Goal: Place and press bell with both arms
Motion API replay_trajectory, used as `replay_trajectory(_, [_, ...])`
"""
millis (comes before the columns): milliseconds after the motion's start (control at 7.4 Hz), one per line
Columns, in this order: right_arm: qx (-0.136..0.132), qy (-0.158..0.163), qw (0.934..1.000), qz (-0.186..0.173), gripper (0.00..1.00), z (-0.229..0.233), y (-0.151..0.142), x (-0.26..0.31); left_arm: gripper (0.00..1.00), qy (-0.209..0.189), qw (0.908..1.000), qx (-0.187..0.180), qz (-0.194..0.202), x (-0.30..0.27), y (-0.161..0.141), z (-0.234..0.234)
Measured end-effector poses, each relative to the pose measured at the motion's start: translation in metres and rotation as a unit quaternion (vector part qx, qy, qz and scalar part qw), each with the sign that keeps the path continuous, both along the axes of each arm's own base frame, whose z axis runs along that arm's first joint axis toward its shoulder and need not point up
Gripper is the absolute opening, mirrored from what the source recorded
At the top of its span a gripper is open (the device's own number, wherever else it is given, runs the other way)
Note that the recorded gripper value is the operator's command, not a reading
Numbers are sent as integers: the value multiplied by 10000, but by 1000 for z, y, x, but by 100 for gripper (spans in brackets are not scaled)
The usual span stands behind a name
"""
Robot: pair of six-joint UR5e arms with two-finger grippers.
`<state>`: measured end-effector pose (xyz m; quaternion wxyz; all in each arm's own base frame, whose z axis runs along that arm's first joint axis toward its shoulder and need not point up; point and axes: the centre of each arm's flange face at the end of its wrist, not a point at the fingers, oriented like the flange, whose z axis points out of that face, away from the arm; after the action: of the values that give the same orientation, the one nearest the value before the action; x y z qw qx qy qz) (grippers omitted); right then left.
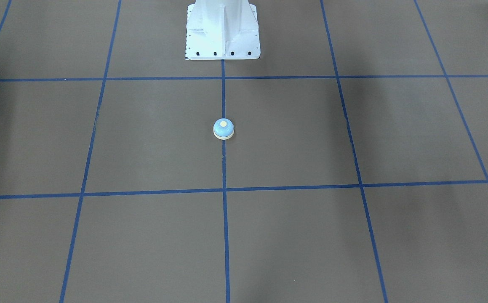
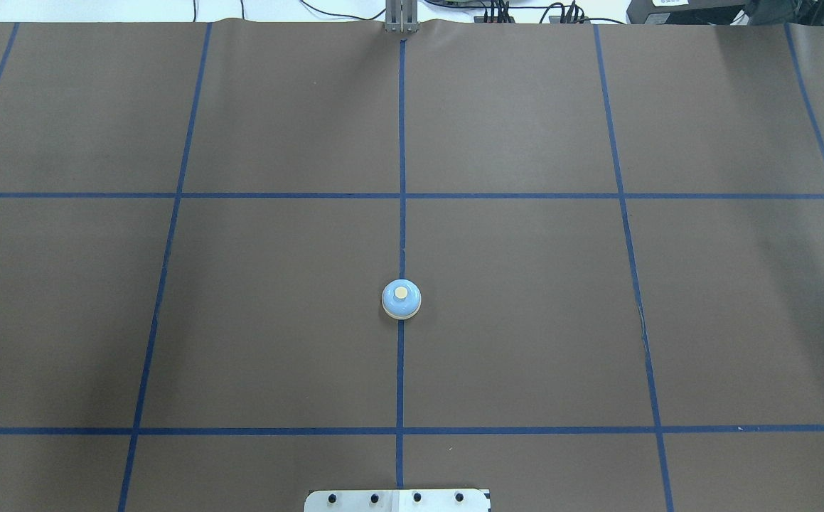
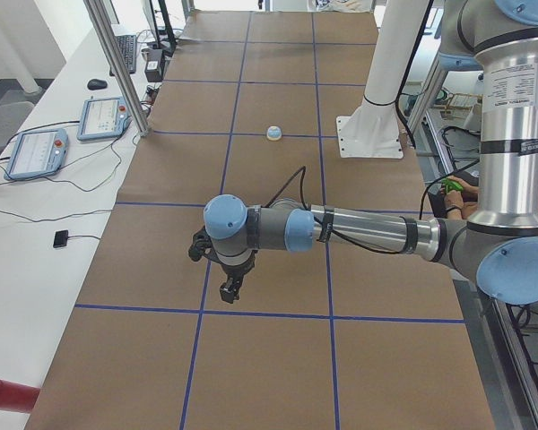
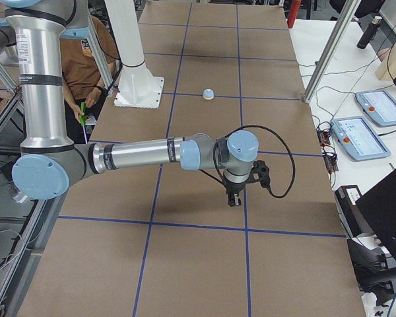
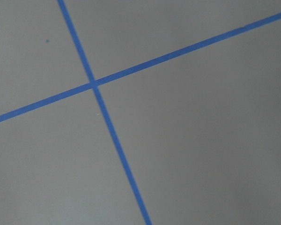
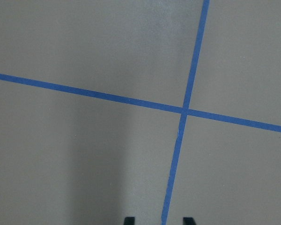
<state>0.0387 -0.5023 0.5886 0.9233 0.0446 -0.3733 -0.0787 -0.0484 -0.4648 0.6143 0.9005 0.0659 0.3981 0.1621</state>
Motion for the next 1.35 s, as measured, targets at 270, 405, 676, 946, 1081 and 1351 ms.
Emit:
replay_trajectory(270, [-3, 16, 10000, 23, 100, -1, 1, 1, 99, 1, 10000, -40, -56, -5, 1, 3])
replay_trajectory(405, [-10, 16, 10000, 33, 100, -1, 2, 0, 99, 0, 10000, -54, -68, -6, 1, 4])
replay_trajectory(676, [-5, 16, 10000, 39, 100, -2, 1, 0, 99, 0, 9999, -112, -121, -6, 2, 4])
replay_trajectory(946, [62, 13, 10000, 45, 100, -10, -2, 0, 99, -1, 9995, -209, -224, -6, 1, 3])
replay_trajectory(1081, [121, 11, 9999, 49, 100, -16, -2, 0, 99, 0, 9994, -228, -243, -6, 2, 3])
replay_trajectory(1351, [140, 2, 9999, 54, 100, -18, 0, 0, 99, 5, 9994, -249, -256, -6, 3, 5])
